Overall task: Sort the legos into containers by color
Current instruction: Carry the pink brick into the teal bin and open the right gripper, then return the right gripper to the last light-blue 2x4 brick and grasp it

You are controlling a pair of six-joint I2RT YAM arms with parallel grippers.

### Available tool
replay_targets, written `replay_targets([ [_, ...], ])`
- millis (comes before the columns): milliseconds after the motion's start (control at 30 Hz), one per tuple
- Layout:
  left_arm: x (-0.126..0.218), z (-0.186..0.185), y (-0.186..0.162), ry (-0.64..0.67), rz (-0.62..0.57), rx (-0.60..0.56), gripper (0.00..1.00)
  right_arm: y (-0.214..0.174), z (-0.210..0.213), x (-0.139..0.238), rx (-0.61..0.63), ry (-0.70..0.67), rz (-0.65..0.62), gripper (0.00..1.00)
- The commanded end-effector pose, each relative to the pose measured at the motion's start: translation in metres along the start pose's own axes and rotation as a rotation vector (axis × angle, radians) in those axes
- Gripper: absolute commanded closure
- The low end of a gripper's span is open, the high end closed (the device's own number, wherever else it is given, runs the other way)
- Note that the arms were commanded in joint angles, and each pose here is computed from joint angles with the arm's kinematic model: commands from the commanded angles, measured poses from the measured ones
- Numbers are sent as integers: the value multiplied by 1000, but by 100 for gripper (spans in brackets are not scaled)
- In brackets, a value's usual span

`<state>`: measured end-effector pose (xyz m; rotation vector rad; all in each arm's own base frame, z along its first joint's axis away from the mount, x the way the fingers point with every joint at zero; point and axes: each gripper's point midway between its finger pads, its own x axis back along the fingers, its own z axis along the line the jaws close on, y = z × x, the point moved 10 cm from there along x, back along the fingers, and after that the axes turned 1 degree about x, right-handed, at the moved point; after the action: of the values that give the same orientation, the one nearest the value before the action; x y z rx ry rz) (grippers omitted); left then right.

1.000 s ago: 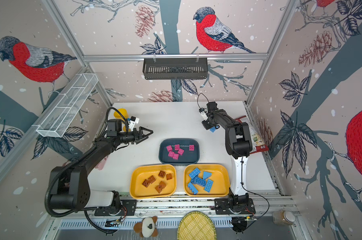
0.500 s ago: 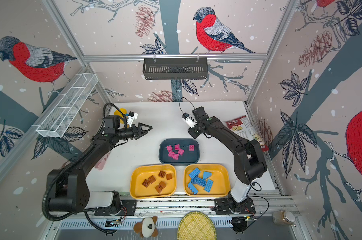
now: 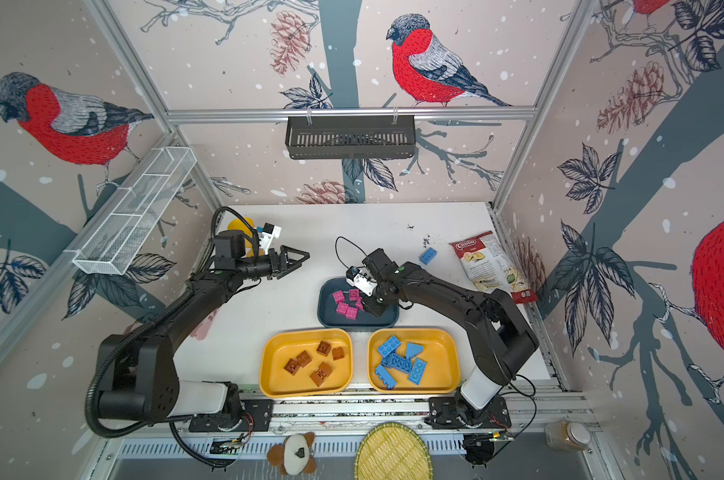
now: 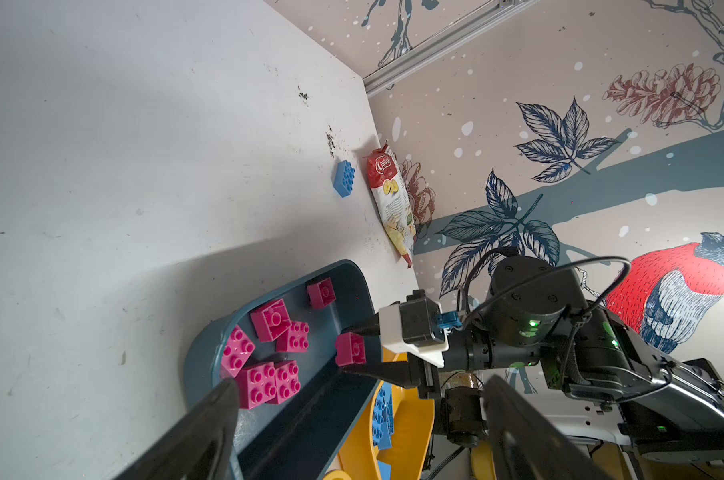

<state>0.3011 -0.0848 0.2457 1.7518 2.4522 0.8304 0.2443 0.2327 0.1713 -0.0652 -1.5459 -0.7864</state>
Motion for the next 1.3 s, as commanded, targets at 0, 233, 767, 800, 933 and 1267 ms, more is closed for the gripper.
replay_targets([
  [0, 1, -7, 3, -29, -17, -44, 9, 1, -5, 5, -10, -25, -7, 42],
  [233, 0, -4, 3, -24, -12, -37, 9, -6, -43, 47, -121, -141, -76, 34],
  [767, -2, -6, 5, -29, -10, -47, 9, -65, -214, 82, -1033, -448, -222, 24],
  [800, -2, -5, 5, -27, -11, -46, 9, -65, -218, 77, -1063, -455, -215, 23],
  [933, -3, -5, 5, -29, -8, -45, 9, -63, -233, 61, -1174, -468, -251, 20],
  [1267, -4, -1, 4, -27, 2, -42, 9, -49, -267, 17, -1292, -499, -262, 21],
])
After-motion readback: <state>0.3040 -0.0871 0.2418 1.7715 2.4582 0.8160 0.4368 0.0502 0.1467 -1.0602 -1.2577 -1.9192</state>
